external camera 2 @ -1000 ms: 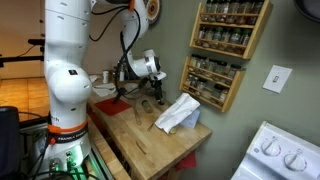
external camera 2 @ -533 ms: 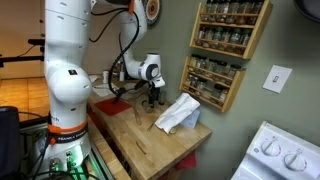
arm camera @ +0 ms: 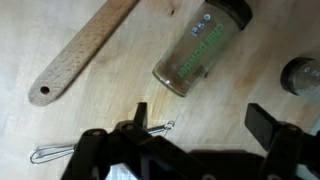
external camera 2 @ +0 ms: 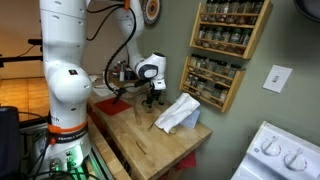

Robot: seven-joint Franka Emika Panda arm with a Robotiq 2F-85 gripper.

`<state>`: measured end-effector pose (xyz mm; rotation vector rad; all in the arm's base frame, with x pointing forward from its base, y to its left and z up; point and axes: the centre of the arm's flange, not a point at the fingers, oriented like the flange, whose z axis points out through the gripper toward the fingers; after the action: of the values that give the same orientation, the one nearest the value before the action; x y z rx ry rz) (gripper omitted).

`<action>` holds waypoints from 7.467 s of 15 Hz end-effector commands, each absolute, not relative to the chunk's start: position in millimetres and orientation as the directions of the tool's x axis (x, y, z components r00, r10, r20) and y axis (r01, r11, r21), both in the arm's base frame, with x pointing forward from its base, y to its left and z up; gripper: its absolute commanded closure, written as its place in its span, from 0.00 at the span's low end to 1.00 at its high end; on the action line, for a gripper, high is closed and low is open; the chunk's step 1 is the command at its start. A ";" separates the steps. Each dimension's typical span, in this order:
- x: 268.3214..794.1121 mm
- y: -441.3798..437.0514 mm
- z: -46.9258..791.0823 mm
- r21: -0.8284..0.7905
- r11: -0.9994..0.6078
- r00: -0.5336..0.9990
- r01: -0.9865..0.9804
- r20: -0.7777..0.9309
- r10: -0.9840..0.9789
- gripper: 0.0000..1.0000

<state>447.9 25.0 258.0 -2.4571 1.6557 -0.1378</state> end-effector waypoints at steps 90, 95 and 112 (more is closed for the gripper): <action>477.5 83.3 335.9 -0.037 -0.502 0.466 -0.864 0.318 -0.826 0.12; 480.6 76.4 309.7 -0.087 -0.676 0.618 -0.732 0.334 -0.712 0.00; 510.1 76.2 229.7 0.079 -0.879 0.846 -0.470 0.324 -0.423 0.02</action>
<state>501.8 76.1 244.9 -3.1364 0.8324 -0.5277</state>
